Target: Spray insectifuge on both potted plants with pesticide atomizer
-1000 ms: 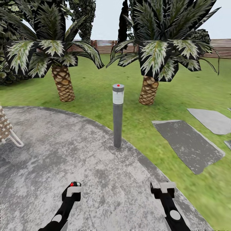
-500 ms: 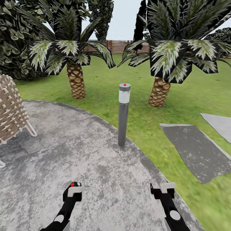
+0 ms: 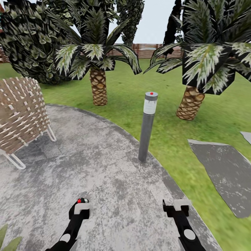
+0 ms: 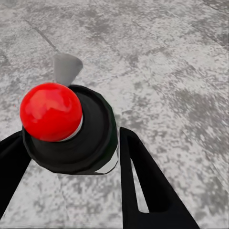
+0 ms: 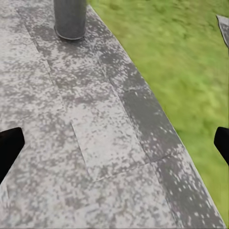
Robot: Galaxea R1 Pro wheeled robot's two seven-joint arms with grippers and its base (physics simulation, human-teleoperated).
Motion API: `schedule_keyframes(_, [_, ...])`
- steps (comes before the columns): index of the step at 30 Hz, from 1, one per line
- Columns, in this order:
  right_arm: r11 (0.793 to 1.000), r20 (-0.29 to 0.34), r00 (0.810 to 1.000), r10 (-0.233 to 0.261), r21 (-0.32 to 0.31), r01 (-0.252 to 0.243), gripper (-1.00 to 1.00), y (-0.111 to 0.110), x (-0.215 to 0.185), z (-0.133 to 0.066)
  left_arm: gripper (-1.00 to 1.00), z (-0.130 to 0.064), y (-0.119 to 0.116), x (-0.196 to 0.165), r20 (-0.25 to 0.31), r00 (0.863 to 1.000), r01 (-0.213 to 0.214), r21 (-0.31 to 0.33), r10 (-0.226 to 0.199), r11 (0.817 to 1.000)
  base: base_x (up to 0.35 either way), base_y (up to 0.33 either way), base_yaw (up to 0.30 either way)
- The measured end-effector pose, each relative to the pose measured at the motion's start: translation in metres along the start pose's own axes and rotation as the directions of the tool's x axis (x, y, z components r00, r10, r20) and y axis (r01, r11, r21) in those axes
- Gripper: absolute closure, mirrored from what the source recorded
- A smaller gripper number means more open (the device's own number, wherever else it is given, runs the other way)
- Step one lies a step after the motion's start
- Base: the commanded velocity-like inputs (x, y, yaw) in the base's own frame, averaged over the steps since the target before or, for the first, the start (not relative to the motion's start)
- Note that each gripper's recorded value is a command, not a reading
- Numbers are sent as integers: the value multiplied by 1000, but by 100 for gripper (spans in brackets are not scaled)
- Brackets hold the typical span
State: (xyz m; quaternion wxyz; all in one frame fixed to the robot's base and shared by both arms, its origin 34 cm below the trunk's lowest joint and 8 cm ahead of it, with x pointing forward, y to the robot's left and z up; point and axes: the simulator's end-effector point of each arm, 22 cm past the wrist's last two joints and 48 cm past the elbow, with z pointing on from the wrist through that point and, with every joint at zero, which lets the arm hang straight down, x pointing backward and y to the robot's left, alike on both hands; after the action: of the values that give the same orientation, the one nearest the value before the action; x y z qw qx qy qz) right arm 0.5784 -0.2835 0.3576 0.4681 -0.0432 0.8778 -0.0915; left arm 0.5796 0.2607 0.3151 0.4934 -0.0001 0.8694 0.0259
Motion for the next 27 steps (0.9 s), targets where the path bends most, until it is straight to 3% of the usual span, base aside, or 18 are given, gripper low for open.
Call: schedule_keyframes(27, [1000, -27, 1000, -9, -6, 9, -100, 2, 13, -1, 100, 0, -2, 1, -5, 1000, 3, 4, -3, 1000, 0, 0, 278])
